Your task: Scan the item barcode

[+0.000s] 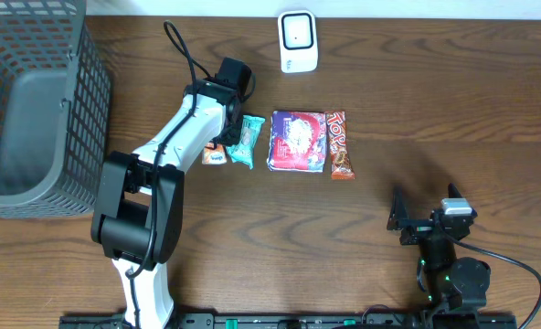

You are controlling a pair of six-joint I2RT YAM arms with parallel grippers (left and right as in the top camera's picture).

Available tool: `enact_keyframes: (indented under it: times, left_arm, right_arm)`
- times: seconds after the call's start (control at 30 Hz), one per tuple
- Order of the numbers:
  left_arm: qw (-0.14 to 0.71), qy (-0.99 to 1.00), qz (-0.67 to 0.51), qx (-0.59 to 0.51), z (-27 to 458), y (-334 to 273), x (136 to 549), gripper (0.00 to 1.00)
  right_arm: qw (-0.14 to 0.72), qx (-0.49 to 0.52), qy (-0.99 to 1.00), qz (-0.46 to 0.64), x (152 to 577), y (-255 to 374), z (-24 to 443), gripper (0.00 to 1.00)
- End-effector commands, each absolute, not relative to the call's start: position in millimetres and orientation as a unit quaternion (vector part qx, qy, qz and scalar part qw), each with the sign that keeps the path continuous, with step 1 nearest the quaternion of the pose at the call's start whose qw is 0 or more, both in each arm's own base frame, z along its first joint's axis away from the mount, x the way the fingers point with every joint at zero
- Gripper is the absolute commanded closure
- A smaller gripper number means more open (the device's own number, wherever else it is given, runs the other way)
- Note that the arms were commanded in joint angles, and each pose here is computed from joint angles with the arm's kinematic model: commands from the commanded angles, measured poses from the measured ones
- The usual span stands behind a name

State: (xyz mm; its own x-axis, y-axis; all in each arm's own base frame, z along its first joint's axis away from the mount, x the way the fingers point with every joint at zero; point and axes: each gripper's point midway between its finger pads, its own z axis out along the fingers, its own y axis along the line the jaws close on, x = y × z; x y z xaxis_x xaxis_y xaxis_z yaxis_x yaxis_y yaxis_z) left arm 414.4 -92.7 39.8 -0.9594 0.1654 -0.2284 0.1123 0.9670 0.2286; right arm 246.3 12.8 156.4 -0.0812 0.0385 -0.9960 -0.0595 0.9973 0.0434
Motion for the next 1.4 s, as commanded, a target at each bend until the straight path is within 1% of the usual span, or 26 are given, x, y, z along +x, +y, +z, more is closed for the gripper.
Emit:
enact_keyframes:
  times: [0.0, 0.03, 0.07, 0.1, 0.13, 0.17, 0.2, 0.3, 0.43, 0.47, 0.5, 0.6, 0.7, 0.97, 1.13, 1.17, 1.2, 1.37]
  left_arm:
    - [0.132, 0.983, 0.108, 0.069, 48.1, -90.2, 416.5, 0.53]
    - [0.138, 0.982, 0.107, 0.068, 52.9, -90.5, 417.6, 0.48]
    - [0.149, 0.981, 0.104, 0.067, 61.4, -91.0, 419.2, 0.39]
    - [0.154, 0.981, 0.103, 0.066, 65.7, -91.2, 419.8, 0.35]
    - [0.164, 0.979, 0.100, 0.064, 74.3, -91.6, 421.0, 0.26]
    - [0.174, 0.978, 0.097, 0.062, 83.4, -91.9, 421.8, 0.19]
    - [0.186, 0.976, 0.094, 0.058, 93.6, -92.1, 422.4, 0.15]
    - [0.229, 0.970, 0.075, 0.020, 128.8, -92.0, 422.6, 0.12]
    - [0.286, 0.956, 0.042, -0.042, 180.3, -89.6, 414.9, 0.12]
    - [0.299, 0.952, 0.033, -0.059, 193.9, -88.2, 410.5, 0.11]
    - [0.307, 0.949, 0.027, -0.068, 203.7, -86.8, 406.4, 0.03]
    - [0.321, 0.944, 0.019, -0.076, 227.3, -81.3, 390.1, 0.03]
    - [0.315, 0.946, 0.019, -0.076, 240.2, -74.7, 368.2, 0.03]
    - [0.260, 0.960, 0.034, -0.102, 241.1, -57.9, 318.2, 0.02]
    - [0.230, 0.967, 0.048, -0.098, 234.1, -53.4, 304.7, 0.01]
    - [0.227, 0.968, 0.049, -0.097, 233.6, -53.0, 303.6, 0.00]
    - [0.226, 0.968, 0.049, -0.097, 233.3, -52.7, 302.9, 0.02]
    - [0.224, 0.969, 0.051, -0.097, 232.8, -52.3, 301.7, 0.02]
  right_arm:
    - [0.677, -0.003, 0.735, 0.037, 246.1, 11.7, 155.5, 0.01]
    - [0.677, -0.003, 0.735, 0.037, 246.1, 11.7, 155.5, 0.01]
    - [0.677, -0.003, 0.735, 0.037, 246.1, 11.8, 155.5, 0.01]
    - [0.677, -0.003, 0.735, 0.037, 246.1, 11.8, 155.5, 0.01]
    - [0.677, -0.003, 0.735, 0.037, 246.1, 11.8, 155.5, 0.01]
    - [0.677, -0.003, 0.735, 0.037, 246.2, 11.7, 155.4, 0.01]
    - [0.677, -0.003, 0.735, 0.037, 246.1, 11.7, 155.5, 0.01]
    - [0.677, -0.003, 0.735, 0.037, 246.1, 11.7, 155.5, 0.01]
    - [0.677, -0.003, 0.735, 0.037, 246.1, 11.7, 155.4, 0.01]
    - [0.677, -0.003, 0.735, 0.037, 246.1, 11.7, 155.5, 0.01]
    - [0.677, -0.003, 0.735, 0.037, 246.1, 11.8, 155.5, 0.01]
    - [0.677, -0.003, 0.735, 0.037, 246.1, 11.7, 155.5, 0.01]
    - [0.677, -0.003, 0.735, 0.037, 246.1, 11.7, 155.5, 0.01]
    - [0.677, -0.003, 0.735, 0.037, 246.2, 11.7, 155.4, 0.01]
    - [0.677, -0.003, 0.735, 0.037, 246.1, 11.8, 155.5, 0.01]
    - [0.677, -0.003, 0.735, 0.037, 246.1, 11.8, 155.5, 0.01]
    - [0.677, -0.003, 0.735, 0.037, 246.1, 11.8, 155.5, 0.01]
    - [0.677, -0.003, 0.735, 0.037, 246.1, 11.7, 155.5, 0.01]
